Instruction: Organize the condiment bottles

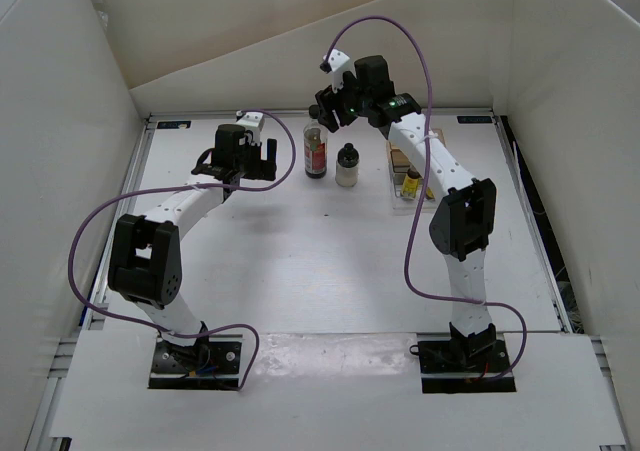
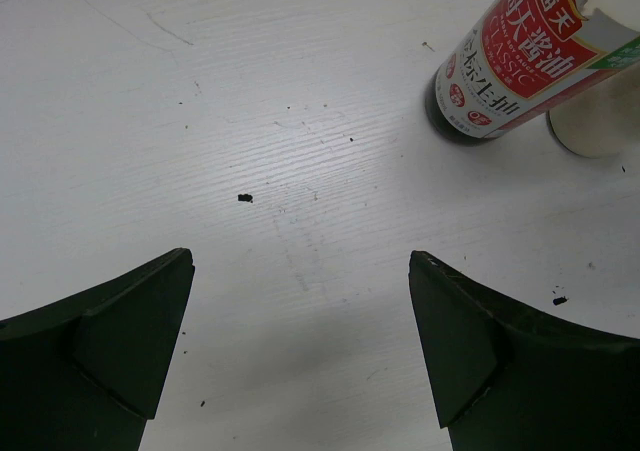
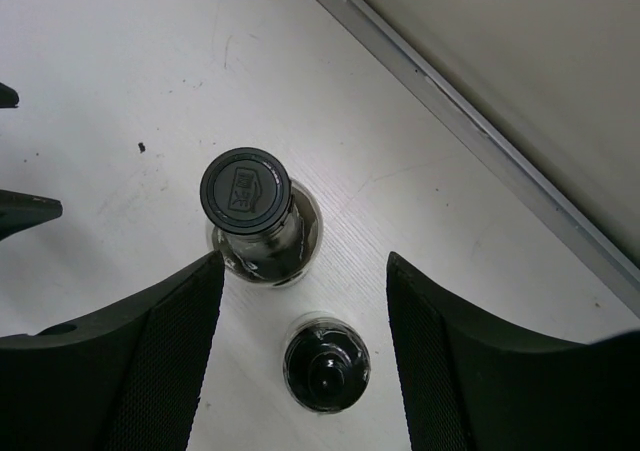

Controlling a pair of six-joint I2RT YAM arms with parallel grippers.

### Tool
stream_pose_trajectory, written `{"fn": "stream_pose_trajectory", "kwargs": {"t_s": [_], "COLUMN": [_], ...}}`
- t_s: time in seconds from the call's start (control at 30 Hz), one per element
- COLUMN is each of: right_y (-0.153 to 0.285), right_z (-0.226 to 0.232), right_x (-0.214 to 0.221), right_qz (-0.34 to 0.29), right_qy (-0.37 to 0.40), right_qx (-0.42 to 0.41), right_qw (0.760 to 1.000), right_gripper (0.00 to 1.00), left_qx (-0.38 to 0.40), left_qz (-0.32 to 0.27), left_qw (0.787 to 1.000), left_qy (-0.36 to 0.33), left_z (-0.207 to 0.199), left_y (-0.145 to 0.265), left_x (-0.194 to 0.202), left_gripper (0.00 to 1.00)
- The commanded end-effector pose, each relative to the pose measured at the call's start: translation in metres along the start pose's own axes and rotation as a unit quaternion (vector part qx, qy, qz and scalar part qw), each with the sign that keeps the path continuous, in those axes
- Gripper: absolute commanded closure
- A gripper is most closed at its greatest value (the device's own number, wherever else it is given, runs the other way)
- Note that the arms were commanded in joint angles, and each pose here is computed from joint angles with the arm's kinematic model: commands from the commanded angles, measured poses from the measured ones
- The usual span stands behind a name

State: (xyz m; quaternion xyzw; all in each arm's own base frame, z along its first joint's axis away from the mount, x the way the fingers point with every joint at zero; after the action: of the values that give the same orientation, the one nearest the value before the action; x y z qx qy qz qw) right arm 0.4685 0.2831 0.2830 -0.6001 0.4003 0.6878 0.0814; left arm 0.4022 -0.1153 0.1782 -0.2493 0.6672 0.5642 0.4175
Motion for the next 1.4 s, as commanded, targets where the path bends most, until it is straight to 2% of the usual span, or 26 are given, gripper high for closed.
{"fn": "stream_pose_trajectory", "kwargs": {"t_s": [0.0, 0.47, 1.37], "right_y": [0.007, 0.003, -0.028], "right_z": [-0.003, -0.002, 0.005], "right_x": [-0.024, -0.033, -0.017], "right_qz": [-0.049, -0.081, -0.086], "right_qy": [0.0, -0.019, -0.032], "right_qx": [0.005, -0.036, -0.076], "right_qw": [0.999, 0.996, 0.993], "right_gripper": [0.31, 0.31, 0.31], "left_qx": [0.002, 0.002, -0.004], "left_qz": [-0.03, -0.028, -0.025], "left_qw": [1.0, 1.0, 1.0], "left_qy": [0.002, 0.003, 0.012], "left_z": [0.001, 0.001, 0.009], "left_y": [0.012, 0.011, 0.007], "left_x": [-0.017, -0.017, -0.013], "left_gripper": [0.0, 0.0, 0.0]}}
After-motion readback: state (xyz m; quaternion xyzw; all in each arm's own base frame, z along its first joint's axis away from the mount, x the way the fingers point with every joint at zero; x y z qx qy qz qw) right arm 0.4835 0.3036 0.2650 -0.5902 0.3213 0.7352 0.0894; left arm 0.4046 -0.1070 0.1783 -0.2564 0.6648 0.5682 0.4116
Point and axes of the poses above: each gripper's point midway between its finger pads, its own y axis back along the fingers, its own z axis along the line the jaws close on, x = y × z, the point moved 7 cm from there along y, back along the fingers, and after that the axes turned 2 degrees about -y, right-handed, at the moved point
